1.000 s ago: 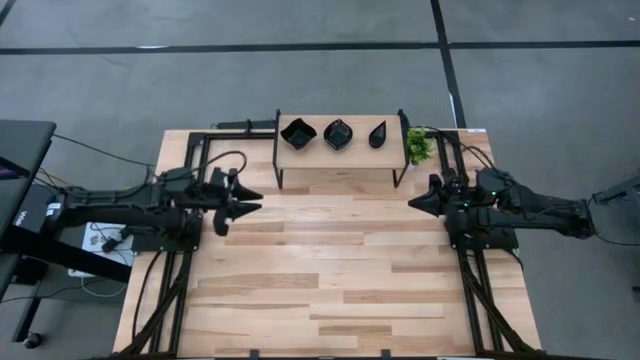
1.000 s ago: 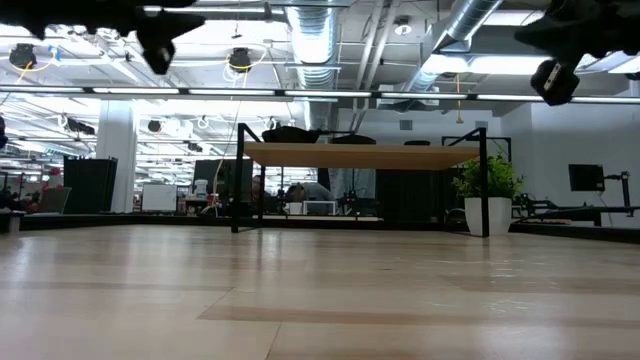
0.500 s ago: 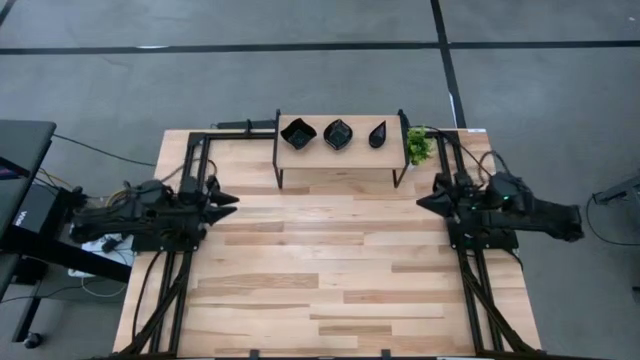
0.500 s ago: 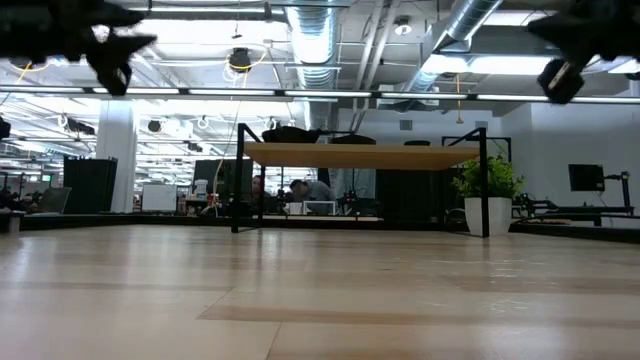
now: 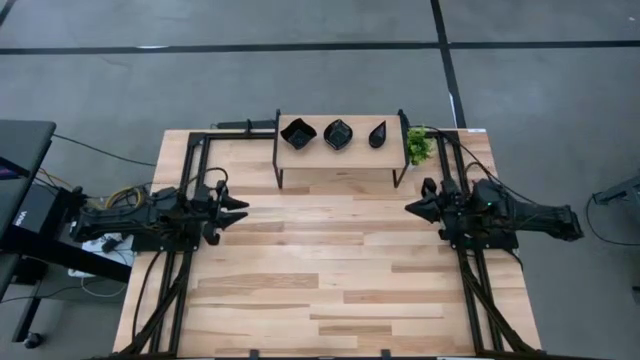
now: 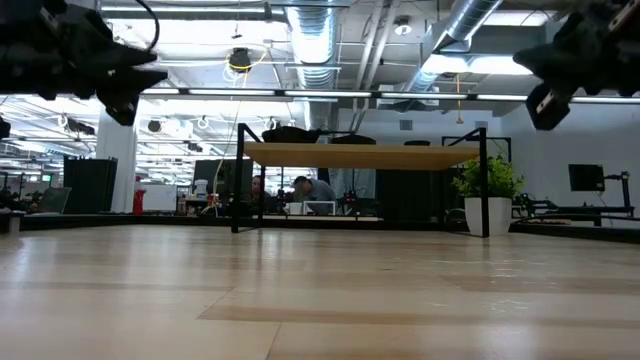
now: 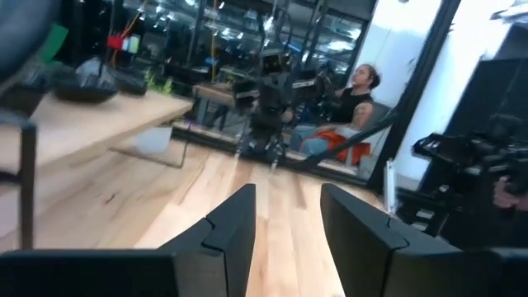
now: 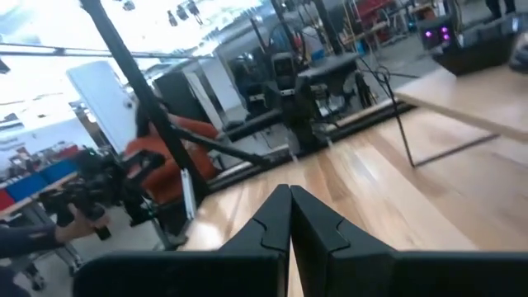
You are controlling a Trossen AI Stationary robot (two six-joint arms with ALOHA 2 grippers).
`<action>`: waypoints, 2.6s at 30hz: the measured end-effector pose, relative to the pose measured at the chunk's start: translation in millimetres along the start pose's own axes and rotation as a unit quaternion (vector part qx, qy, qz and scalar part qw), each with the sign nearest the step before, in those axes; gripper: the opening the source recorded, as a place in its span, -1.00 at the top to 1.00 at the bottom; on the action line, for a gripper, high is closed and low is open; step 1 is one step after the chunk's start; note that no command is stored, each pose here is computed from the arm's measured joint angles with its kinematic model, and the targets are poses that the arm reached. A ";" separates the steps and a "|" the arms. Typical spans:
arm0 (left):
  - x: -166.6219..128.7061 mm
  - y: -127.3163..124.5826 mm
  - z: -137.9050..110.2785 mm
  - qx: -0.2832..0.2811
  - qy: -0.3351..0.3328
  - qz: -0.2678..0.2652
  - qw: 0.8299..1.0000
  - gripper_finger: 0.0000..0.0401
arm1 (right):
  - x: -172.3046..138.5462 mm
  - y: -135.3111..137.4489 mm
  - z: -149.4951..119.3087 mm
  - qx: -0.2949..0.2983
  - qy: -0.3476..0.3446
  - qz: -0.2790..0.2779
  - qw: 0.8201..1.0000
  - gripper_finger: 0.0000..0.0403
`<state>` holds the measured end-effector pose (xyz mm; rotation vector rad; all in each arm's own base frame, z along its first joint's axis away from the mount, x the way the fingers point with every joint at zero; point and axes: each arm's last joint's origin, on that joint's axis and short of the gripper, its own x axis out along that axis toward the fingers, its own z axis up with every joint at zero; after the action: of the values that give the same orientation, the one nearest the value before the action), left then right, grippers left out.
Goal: Pick & Place Mini shaped plates
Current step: Return to Home Position
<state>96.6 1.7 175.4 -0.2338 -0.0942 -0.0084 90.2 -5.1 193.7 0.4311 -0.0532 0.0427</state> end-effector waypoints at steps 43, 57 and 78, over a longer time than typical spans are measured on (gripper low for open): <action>0.1 0.9 4.8 0.018 -0.036 0.026 0.999 0.31 | 4.1 -17.4 -16.7 -0.078 -0.009 -0.021 0.997 0.99; 0.1 0.7 5.5 0.018 -0.040 0.025 0.999 0.31 | 4.1 -17.5 -16.8 -0.078 -0.009 -0.021 0.997 0.99; 0.1 0.7 5.5 0.018 -0.040 0.025 0.999 0.31 | 4.1 -17.6 -17.0 -0.078 -0.008 -0.021 0.997 0.99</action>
<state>96.1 3.6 180.6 -0.2001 -0.1683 0.0526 95.9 -13.9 171.2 0.2767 -0.0632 -0.0065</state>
